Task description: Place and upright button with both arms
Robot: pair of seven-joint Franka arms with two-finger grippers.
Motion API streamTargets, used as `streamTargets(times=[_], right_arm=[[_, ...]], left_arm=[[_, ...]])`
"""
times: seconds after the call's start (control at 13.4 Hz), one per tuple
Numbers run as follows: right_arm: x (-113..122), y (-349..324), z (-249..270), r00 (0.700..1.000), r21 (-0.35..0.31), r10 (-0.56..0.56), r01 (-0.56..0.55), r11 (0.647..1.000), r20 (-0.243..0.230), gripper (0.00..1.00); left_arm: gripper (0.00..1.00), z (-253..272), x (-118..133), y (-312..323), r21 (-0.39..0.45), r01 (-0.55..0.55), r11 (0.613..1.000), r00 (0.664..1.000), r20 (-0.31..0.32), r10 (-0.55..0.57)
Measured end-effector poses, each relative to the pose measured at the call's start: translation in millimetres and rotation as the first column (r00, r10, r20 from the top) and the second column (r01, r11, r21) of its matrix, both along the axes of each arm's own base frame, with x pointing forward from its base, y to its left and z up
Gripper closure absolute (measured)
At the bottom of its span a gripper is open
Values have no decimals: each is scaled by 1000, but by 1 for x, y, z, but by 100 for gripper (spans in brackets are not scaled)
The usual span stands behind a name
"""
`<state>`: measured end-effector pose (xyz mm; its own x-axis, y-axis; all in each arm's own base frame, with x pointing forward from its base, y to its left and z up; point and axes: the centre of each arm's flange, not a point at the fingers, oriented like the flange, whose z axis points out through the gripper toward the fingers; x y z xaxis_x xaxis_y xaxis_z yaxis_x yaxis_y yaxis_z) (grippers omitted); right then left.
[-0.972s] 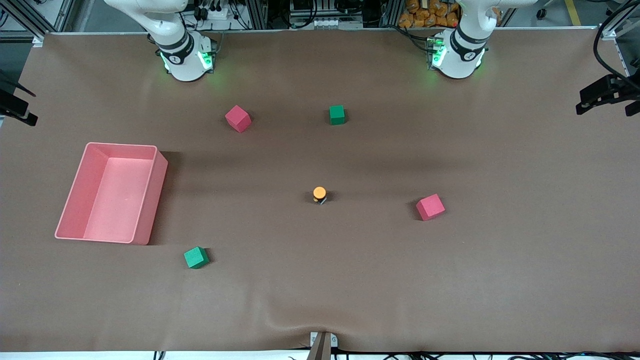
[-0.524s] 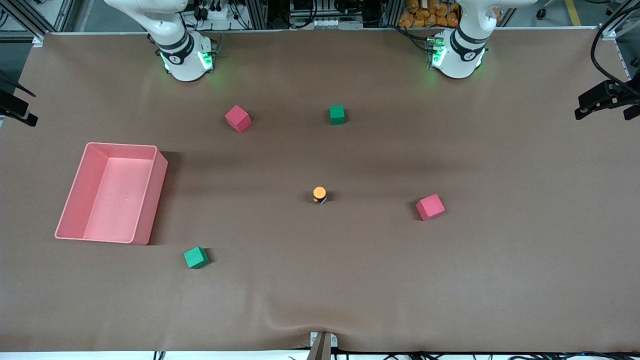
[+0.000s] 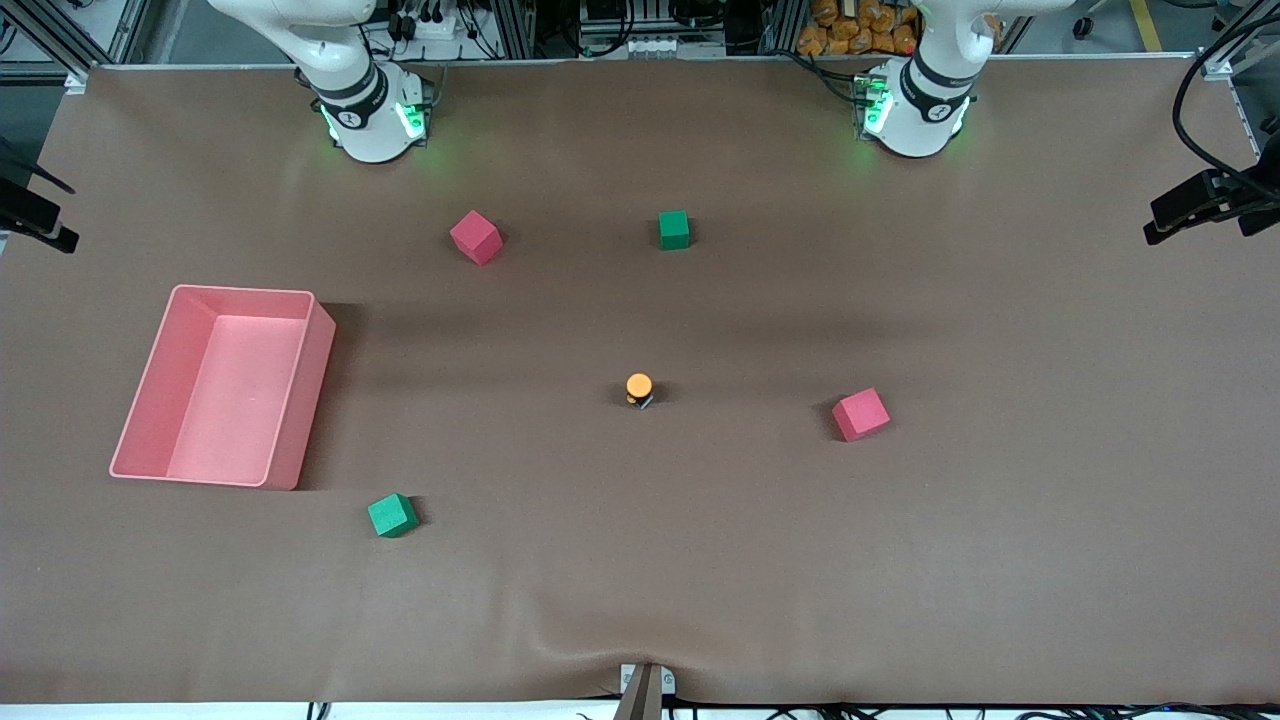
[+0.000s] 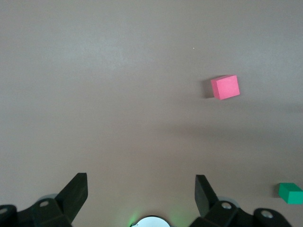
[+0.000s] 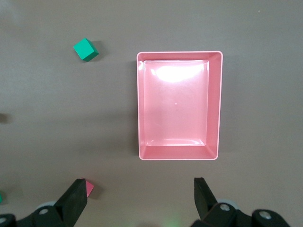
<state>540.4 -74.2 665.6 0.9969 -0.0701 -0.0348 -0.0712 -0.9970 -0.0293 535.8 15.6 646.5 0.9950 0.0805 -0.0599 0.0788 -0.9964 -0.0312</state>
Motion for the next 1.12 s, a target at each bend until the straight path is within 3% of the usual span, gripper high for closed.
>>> streamTargets(times=[1.12], right_arm=[[0,0,0,1000,0,0,0,1000,0,0]], left_arm=[[0,0,2,-5,1,10,1000,1000,2,-10]])
